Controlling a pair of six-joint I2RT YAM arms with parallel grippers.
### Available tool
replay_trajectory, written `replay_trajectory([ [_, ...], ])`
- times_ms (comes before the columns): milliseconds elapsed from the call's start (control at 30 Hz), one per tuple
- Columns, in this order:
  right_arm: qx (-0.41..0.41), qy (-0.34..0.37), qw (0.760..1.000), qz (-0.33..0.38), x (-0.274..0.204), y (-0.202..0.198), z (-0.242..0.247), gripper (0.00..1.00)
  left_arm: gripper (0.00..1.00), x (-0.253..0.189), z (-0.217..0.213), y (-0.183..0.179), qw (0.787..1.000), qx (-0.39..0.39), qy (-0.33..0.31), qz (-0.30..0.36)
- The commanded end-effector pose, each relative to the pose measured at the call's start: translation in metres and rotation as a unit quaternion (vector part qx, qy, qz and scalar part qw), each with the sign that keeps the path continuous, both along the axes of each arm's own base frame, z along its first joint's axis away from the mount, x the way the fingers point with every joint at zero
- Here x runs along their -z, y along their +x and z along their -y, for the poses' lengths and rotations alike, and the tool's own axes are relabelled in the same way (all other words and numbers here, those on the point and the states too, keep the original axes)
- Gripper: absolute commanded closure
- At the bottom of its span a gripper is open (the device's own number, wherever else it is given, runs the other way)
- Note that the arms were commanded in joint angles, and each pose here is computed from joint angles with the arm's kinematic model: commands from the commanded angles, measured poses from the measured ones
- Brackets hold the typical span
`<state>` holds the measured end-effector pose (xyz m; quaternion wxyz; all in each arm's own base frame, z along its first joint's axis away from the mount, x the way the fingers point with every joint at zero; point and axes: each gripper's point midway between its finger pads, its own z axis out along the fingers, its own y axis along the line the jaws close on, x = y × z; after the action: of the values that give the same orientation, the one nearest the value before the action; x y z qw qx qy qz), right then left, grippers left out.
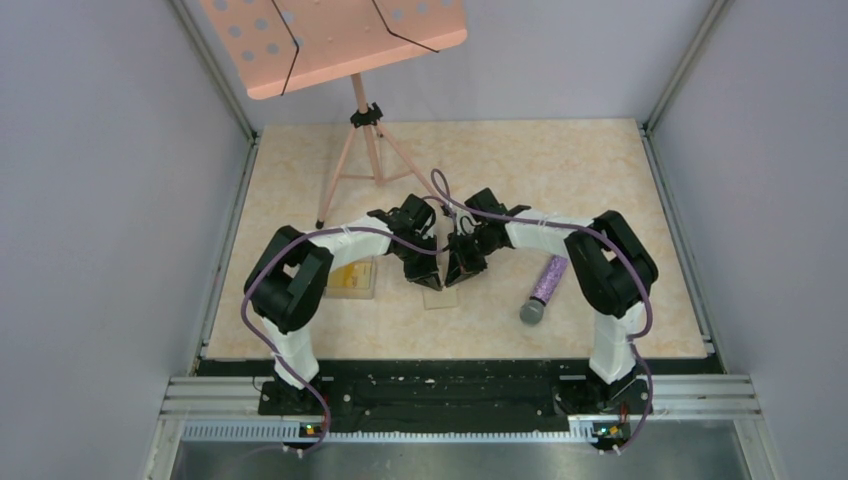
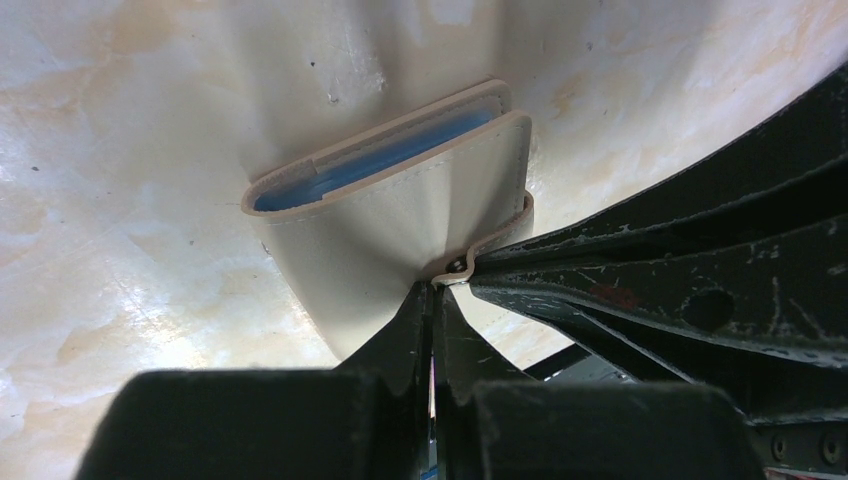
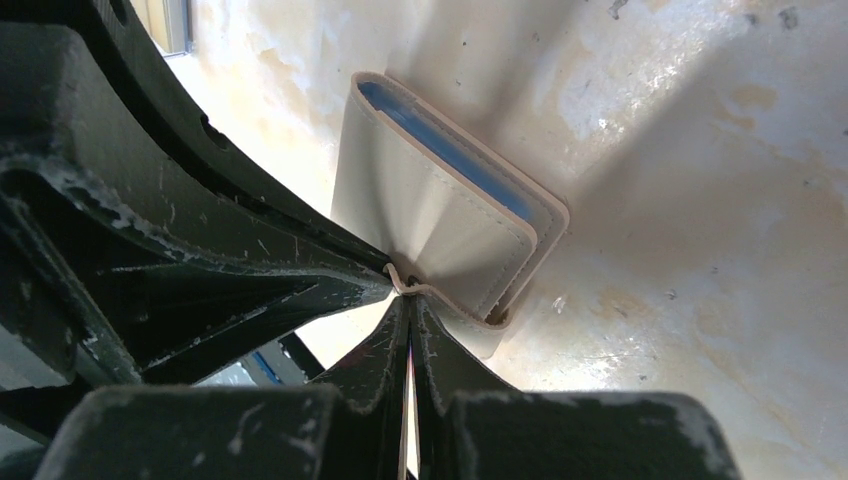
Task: Put the credit cards into the card holder
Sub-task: Close the card holder at the center of the board.
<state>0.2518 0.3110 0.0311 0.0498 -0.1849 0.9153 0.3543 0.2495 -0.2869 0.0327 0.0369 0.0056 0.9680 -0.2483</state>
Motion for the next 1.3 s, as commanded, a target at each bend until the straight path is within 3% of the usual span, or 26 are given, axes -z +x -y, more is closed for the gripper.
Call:
replay_trajectory([
  [0, -0.01, -0.102, 0.995, 0.016, 0.043, -0.005, 0.024, 1.0, 1.0, 0.007, 0.007, 0.002, 1.0, 0.012, -0.001, 0.004],
  [400, 0.022, 0.06, 0.995, 0.073, -0.037, 0.017, -0.006, 1.0, 1.0, -0.047, 0.025, 0.016, 0.996, 0.01, -0.065, 0.058],
  [767, 0.026, 0.073, 0.994, 0.079, -0.042, 0.019, -0.008, 1.0, 1.0, -0.053, 0.028, 0.018, 0.995, 0.008, -0.075, 0.062],
  [1267, 0.022, 0.051, 0.996, 0.067, -0.027, 0.015, -0.002, 1.0, 1.0, -0.022, 0.01, 0.016, 0.999, -0.006, -0.019, 0.036],
])
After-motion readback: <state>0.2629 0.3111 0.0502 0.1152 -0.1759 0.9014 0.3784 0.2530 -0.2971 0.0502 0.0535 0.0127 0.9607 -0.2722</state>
